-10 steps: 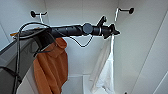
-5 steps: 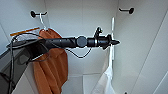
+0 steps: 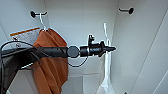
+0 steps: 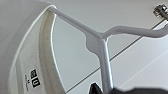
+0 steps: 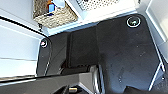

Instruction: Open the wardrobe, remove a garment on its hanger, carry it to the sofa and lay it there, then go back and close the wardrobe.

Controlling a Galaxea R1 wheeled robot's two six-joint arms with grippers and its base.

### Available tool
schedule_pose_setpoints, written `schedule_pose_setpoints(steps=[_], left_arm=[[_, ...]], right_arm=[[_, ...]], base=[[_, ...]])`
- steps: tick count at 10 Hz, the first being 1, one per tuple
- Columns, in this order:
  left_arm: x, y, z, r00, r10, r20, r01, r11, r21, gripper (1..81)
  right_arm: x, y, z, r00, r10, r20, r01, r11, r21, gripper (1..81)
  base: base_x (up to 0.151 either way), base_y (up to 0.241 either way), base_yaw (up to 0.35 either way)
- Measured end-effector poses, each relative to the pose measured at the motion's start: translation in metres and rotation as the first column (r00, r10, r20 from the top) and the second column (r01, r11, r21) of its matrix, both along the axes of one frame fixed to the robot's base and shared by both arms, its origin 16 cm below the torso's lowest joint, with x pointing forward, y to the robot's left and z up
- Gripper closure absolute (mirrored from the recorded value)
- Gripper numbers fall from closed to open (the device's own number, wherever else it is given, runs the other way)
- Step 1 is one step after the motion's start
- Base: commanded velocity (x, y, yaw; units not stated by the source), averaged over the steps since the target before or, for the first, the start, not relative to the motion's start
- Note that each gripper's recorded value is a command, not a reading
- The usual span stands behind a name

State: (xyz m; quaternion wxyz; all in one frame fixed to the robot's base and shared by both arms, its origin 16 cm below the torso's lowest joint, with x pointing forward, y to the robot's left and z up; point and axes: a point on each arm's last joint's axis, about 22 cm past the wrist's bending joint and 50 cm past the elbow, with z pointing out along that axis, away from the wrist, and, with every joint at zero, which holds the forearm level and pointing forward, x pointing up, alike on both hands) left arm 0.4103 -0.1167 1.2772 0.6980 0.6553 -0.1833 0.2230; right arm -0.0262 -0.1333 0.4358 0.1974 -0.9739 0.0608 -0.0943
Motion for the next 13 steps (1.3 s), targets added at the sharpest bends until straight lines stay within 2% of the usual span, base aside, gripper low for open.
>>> schedule_pose_setpoints(steps=[2,10,13], left_arm=[[-0.009,0.0,-0.019,0.999,-0.011,-0.051,0.011,1.0,-0.013,81.1],[-0.004,0.004,-0.034,0.997,0.006,-0.076,-0.008,1.0,-0.021,81.1],[-0.015,-0.007,-0.052,0.995,-0.018,-0.096,0.016,1.0,-0.024,81.1]], right_arm=[[0.0,0.0,0.0,1.0,-0.001,0.002,0.001,1.0,0.0,1.0],[-0.002,0.002,0.001,1.0,-0.002,0.0,0.002,1.0,0.002,1.0],[-0.004,0.002,0.001,1.0,0.0,0.0,0.0,1.0,0.001,1.0]], base=[[0.0,0.0,0.0],[-0.087,0.0,0.0],[-0.117,0.0,0.0]])
